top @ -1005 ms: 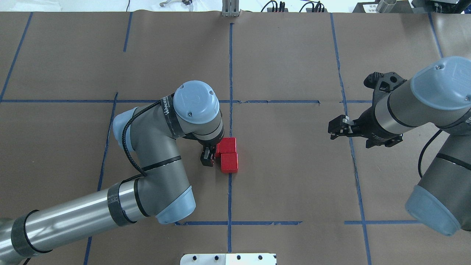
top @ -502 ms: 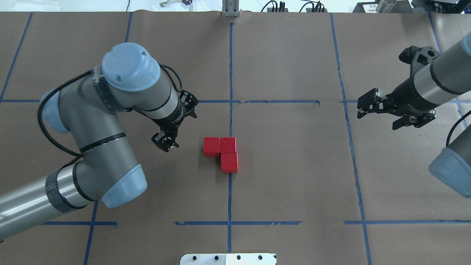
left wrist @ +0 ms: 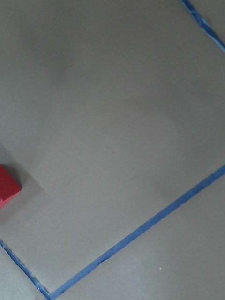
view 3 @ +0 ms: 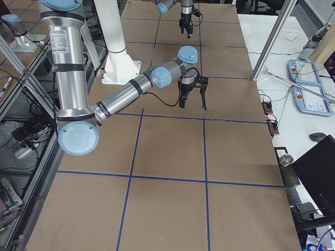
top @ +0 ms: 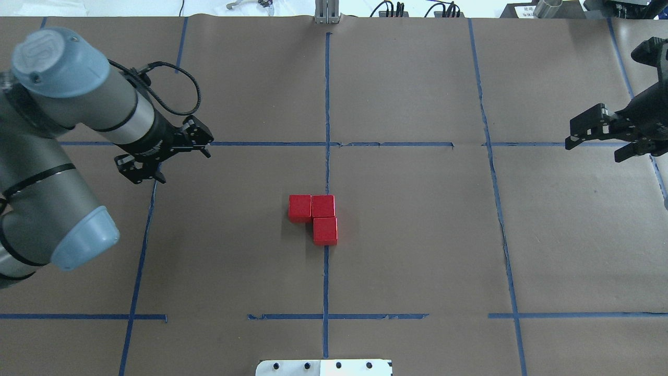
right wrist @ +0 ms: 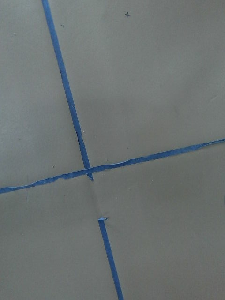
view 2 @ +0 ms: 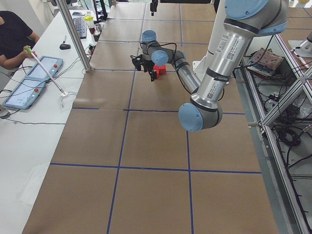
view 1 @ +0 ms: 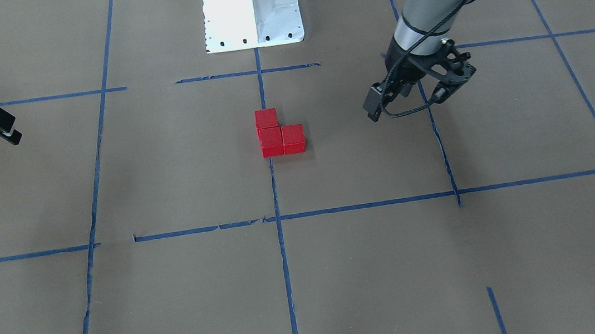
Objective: Form red blocks into L shape at center
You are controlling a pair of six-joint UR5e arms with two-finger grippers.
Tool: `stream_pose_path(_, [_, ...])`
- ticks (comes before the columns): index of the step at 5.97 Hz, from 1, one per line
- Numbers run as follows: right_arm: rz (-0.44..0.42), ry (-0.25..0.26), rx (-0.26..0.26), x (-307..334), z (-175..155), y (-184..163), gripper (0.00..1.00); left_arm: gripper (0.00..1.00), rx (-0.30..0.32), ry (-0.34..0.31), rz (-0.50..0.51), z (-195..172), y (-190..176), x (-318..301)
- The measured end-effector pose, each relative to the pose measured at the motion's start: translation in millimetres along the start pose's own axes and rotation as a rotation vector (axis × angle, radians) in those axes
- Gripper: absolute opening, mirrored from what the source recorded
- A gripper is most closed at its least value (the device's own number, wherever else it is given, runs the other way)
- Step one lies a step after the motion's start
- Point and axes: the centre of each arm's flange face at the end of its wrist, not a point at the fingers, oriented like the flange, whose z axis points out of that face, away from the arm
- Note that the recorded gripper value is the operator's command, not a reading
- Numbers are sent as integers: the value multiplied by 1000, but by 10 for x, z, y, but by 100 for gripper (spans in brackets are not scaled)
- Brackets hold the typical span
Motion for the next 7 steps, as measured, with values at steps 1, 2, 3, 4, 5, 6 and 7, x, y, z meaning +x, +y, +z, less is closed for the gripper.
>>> stream_pose_path(1, [-34,10,8,280,-63,-61,100,100,-3,-13,100,-133,-242,-407])
stream_pose_path(2, [-60,27,21,641,-132,-139,100,100,-13,-31,200,-247,-505,-878])
stream_pose_path(3, [-85,44,29,967,-182,-197,100,100,-29,-36,273,-387,-740,-1326])
stream_pose_path(4, [-106,60,31,1242,-193,-267,100,100,-27,-45,348,-518,-984,-1762])
stream_pose_path(5, [-128,76,24,1520,-155,-381,100,100,-12,-66,440,-631,-1257,-2205])
stream_pose_path(6, [-147,92,12,1793,-96,-491,100,100,-5,-92,528,-681,-1533,-2644])
stream_pose_path(7, [-166,103,-6,2043,-19,-566,100,100,-4,-117,592,-697,-1862,-3085])
